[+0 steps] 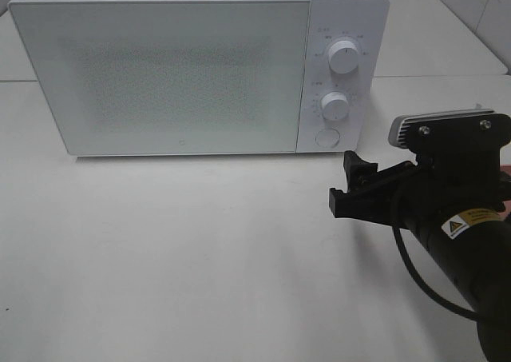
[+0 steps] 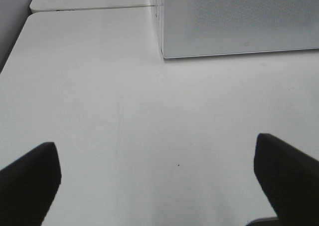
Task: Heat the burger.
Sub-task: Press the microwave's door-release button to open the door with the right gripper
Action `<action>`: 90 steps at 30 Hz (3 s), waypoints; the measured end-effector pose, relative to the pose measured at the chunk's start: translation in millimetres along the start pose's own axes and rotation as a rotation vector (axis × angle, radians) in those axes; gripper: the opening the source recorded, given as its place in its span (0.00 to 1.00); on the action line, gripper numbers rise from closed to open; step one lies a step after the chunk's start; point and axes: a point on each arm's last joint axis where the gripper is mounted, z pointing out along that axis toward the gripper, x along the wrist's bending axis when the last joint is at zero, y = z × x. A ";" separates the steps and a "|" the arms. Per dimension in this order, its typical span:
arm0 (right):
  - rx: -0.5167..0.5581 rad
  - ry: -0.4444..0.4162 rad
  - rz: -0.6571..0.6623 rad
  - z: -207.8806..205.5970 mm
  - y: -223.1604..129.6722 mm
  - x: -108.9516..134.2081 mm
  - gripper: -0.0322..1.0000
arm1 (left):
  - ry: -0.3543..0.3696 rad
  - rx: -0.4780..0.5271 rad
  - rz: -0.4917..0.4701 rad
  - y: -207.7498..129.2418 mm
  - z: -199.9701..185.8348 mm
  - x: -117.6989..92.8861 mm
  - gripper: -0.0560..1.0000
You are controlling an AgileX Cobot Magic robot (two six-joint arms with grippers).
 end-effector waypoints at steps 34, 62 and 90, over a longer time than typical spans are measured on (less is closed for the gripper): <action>0.080 -0.038 1.439 -0.3 -7.1 2.0 0.58 | 0.000 0.000 0.000 0.0 0.0 0.0 0.98; 0.195 -0.109 1.598 4.0 -20.2 11.7 0.03 | 0.000 0.000 0.000 0.0 0.0 0.0 0.98; 0.231 -0.135 1.621 94.3 -27.5 16.7 0.03 | 0.000 0.000 0.000 0.0 0.0 0.0 0.98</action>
